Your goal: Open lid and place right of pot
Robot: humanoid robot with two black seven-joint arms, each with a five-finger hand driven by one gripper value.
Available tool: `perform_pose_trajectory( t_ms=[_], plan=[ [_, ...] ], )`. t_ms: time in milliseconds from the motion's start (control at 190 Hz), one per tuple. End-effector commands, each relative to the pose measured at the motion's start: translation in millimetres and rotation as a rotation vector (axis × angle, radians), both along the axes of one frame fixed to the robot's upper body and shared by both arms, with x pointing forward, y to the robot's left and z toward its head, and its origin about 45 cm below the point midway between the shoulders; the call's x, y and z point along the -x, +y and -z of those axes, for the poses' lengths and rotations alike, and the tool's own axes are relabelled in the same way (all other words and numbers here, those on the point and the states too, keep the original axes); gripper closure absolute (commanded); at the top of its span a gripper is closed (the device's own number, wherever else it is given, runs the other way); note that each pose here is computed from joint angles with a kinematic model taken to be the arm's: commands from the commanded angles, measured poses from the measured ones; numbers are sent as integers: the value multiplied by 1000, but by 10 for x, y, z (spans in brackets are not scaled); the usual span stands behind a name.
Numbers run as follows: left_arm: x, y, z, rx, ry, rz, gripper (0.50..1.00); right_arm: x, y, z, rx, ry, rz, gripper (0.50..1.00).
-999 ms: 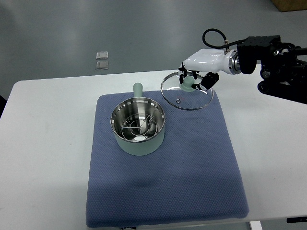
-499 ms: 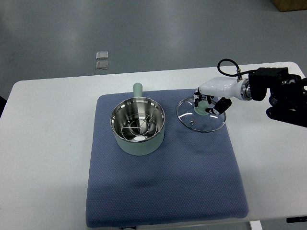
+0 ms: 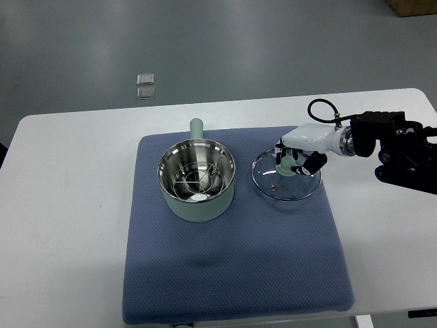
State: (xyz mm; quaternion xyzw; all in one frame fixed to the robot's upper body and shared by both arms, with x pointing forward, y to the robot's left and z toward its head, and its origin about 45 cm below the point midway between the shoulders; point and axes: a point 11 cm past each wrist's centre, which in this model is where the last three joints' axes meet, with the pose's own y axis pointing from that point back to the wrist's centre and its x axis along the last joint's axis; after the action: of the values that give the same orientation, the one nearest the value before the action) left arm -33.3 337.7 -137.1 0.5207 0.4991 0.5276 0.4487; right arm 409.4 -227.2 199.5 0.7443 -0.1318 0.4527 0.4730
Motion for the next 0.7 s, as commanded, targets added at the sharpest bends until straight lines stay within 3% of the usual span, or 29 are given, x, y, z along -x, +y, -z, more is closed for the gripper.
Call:
perform_pose_trajectory(
  t_ms=[0, 16, 21, 63, 263, 547, 552, 678, 694],
  plan=[
    [0, 0, 0, 0, 0, 0, 500, -3, -9, -10, -2, 1, 4, 754],
    [0, 0, 0, 0, 0, 0, 500, -3, -9, -10, -2, 1, 4, 754],
    [0, 0, 0, 0, 0, 0, 500, -20, -1, -40, -10, -4, 7, 698],
    [0, 0, 0, 0, 0, 0, 500, -46, 47, -94, -31, -9, 5, 673],
    [0, 0, 0, 0, 0, 0, 500, -105, 53, -243, -46, 7, 10, 660],
    [0, 0, 0, 0, 0, 0, 500, -342, 102, -793, -204, -48, 78, 660],
    [0, 0, 0, 0, 0, 0, 500, -391, 104, -936, -279, -46, 111, 660],
    [0, 0, 0, 0, 0, 0, 500, -426, 41, -1005, -397, -18, 179, 660],
    [0, 0, 0, 0, 0, 0, 500, -504, -40, -1112, -491, -31, 257, 660]
  ],
)
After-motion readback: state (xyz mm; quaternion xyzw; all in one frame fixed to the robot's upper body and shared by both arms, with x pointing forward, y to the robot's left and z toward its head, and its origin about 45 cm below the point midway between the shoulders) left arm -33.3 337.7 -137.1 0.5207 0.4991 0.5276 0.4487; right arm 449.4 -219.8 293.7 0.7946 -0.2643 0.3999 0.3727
